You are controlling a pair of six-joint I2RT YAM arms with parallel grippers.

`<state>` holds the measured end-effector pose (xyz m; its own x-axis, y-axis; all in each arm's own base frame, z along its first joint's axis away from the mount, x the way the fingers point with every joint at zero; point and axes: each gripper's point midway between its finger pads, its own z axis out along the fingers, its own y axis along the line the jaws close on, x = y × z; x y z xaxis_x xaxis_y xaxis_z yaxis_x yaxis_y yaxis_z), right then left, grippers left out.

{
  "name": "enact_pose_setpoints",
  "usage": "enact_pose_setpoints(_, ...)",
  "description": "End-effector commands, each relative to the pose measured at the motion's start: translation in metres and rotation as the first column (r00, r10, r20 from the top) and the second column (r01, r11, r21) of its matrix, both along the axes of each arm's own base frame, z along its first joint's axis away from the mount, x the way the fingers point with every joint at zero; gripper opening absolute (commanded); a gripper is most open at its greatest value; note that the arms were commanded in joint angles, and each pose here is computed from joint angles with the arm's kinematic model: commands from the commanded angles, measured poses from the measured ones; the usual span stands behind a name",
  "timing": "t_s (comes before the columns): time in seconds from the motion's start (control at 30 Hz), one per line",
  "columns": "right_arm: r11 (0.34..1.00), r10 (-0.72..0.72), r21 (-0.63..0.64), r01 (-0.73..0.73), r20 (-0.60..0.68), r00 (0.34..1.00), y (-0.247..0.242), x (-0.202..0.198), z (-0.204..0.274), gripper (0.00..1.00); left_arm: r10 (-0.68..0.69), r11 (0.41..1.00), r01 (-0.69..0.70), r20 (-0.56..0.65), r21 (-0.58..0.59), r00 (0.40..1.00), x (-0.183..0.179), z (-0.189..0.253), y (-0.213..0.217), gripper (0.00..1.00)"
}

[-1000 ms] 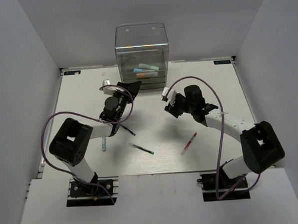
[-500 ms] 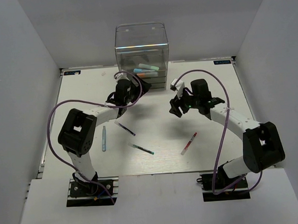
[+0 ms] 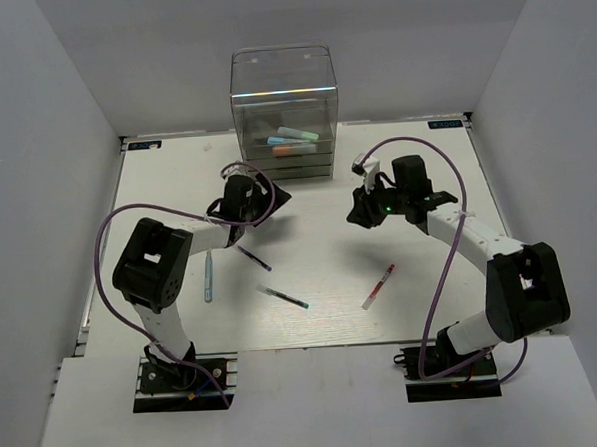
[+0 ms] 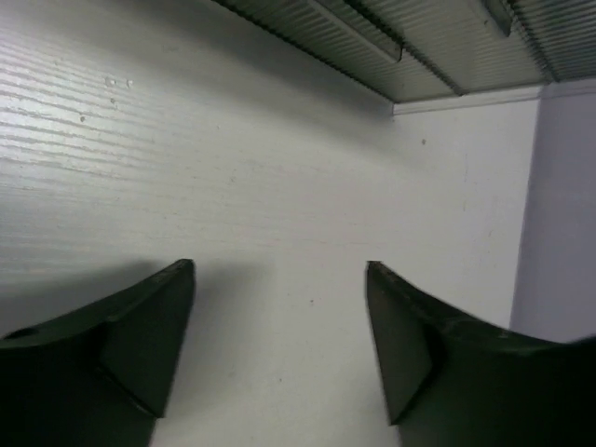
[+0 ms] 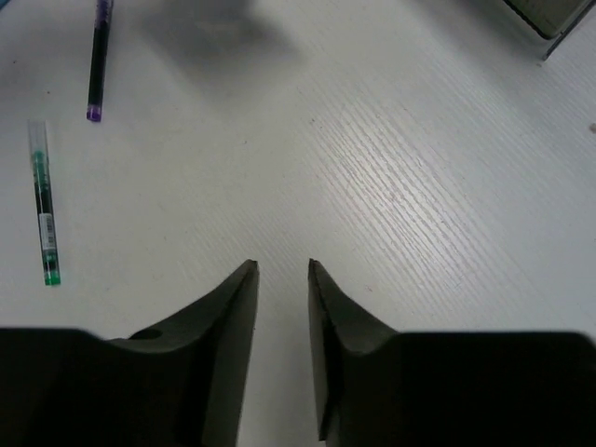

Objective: Sort the stationery into containers
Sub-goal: Open the drawer in the storage box.

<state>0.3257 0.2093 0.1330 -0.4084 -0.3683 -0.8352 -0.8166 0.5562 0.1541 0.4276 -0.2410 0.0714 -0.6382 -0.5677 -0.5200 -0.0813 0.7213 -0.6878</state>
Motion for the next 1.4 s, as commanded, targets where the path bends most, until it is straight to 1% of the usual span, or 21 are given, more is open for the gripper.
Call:
enact_pose_setpoints(0.0, 1.0, 0.0, 0.026, -0.001, 0.008, 1.0, -0.002, -0.004, 0.009, 0.31, 0.033, 0.977, 0.0, 0.15, -0.213, 0.988, 0.016, 0.054, -0.009, 0.78)
enact_pose_setpoints(0.07, 1.0, -0.006, 0.023, 0.006, 0.022, 1.0, -0.006, -0.007, 0.011, 0.3, 0.052, 0.964, 0.0, 0.187, -0.267, 0.981, 0.022, 0.066, -0.013, 0.64)
enact_pose_setpoints(0.1, 1.0, -0.01, 0.014, 0.009, 0.019, 1.0, -0.009, -0.009, 0.006, 0.3, 0.057, 0.96, -0.002, 0.187, -0.28, 0.981, 0.023, 0.065, -0.014, 0.54)
enact_pose_setpoints(0.13, 1.0, -0.01, 0.015, 0.01, 0.024, 1.0, -0.01, -0.01, 0.006, 0.3, 0.073, 0.954, -0.009, 0.205, -0.299, 0.976, 0.026, 0.072, -0.013, 0.49)
enact_pose_setpoints(0.17, 1.0, -0.012, 0.013, 0.012, 0.021, 1.0, -0.012, -0.012, 0.003, 0.32, 0.078, 0.951, -0.01, 0.207, -0.309, 0.975, 0.026, 0.069, -0.013, 0.45)
enact_pose_setpoints(0.2, 1.0, -0.013, 0.011, 0.013, 0.025, 1.0, -0.014, -0.015, 0.002, 0.34, 0.102, 0.936, -0.014, 0.235, -0.351, 0.967, 0.03, 0.082, -0.014, 0.44)
enact_pose_setpoints(0.23, 1.0, -0.008, 0.011, 0.007, 0.023, 1.0, -0.014, -0.017, 0.0, 0.38, 0.126, 0.931, -0.032, 0.237, -0.363, 0.963, 0.032, 0.08, -0.011, 0.44)
enact_pose_setpoints(0.27, 1.0, -0.01, 0.007, 0.01, 0.022, 1.0, -0.016, -0.019, -0.002, 0.38, 0.132, 0.925, -0.031, 0.242, -0.379, 0.961, 0.034, 0.08, -0.012, 0.44)
enact_pose_setpoints(0.3, 1.0, -0.008, 0.007, 0.008, 0.022, 1.0, -0.016, -0.021, -0.005, 0.4, 0.169, 0.908, -0.048, 0.258, -0.415, 0.951, 0.038, 0.091, -0.009, 0.44)
enact_pose_setpoints(0.37, 1.0, -0.01, 0.008, 0.01, 0.027, 1.0, -0.018, -0.021, -0.004, 0.4, 0.199, 0.896, -0.072, 0.251, -0.438, 0.947, 0.041, 0.085, -0.007, 0.44)
enact_pose_setpoints(0.4, 1.0, -0.009, 0.006, 0.009, 0.028, 1.0, -0.018, -0.023, -0.006, 0.4, 0.233, 0.878, -0.093, 0.252, -0.469, 0.939, 0.045, 0.087, -0.004, 0.44)
enact_pose_setpoints(0.57, 1.0, 0.014, 0.003, -0.014, 0.052, 0.999, -0.018, -0.027, -0.005, 0.4, 0.304, 0.834, -0.146, 0.224, -0.531, 0.926, 0.052, 0.076, 0.002, 0.46)
enact_pose_setpoints(0.63, 1.0, 0.023, 0.0, -0.023, 0.065, 0.998, -0.018, -0.028, -0.005, 0.4, 0.33, 0.814, -0.153, 0.229, -0.56, 0.916, 0.056, 0.074, 0.004, 0.46)
enact_pose_setpoints(0.73, 0.999, 0.039, -0.006, -0.038, 0.086, 0.996, -0.018, -0.028, -0.005, 0.4, 0.343, 0.801, -0.154, 0.233, -0.579, 0.91, 0.063, 0.076, 0.003, 0.46)
enact_pose_setpoints(0.77, 0.999, 0.042, -0.001, -0.042, 0.089, 0.995, -0.018, -0.028, -0.004, 0.4, 0.345, 0.797, -0.146, 0.244, -0.586, 0.906, 0.065, 0.082, 0.002, 0.46)
enact_pose_setpoints(0.97, 0.999, 0.055, -0.004, -0.054, 0.097, 0.994, -0.017, -0.03, -0.006, 0.4, 0.347, 0.793, -0.135, 0.258, -0.595, 0.902, 0.076, 0.081, -0.003, 0.43)
enact_pose_setpoints(1.0, 0.999, 0.05, -0.007, -0.05, 0.099, 0.994, -0.018, -0.029, -0.006, 0.4, 0.346, 0.795, -0.14, 0.251, -0.59, 0.904, 0.076, 0.075, -0.003, 0.42)
enact_pose_setpoints(1.1, 0.999, 0.052, -0.012, -0.051, 0.097, 0.994, -0.019, -0.031, -0.008, 0.4, 0.346, 0.794, -0.137, 0.255, -0.593, 0.903, 0.082, 0.075, -0.005, 0.42)
enact_pose_setpoints(1.23, 0.999, 0.052, -0.015, -0.051, 0.104, 0.993, -0.02, -0.03, -0.008, 0.4, 0.349, 0.787, -0.136, 0.252, -0.601, 0.903, 0.087, 0.074, -0.008, 0.39)
enact_pose_setpoints(1.3, 0.999, 0.049, -0.02, -0.047, 0.102, 0.994, -0.021, -0.029, -0.009, 0.4, 0.35, 0.784, -0.128, 0.262, -0.607, 0.899, 0.091, 0.078, -0.01, 0.39)
enact_pose_setpoints(1.37, 0.999, 0.053, -0.02, -0.051, 0.106, 0.993, -0.02, -0.03, -0.008, 0.4, 0.349, 0.787, -0.136, 0.253, -0.601, 0.903, 0.094, 0.072, -0.011, 0.39)
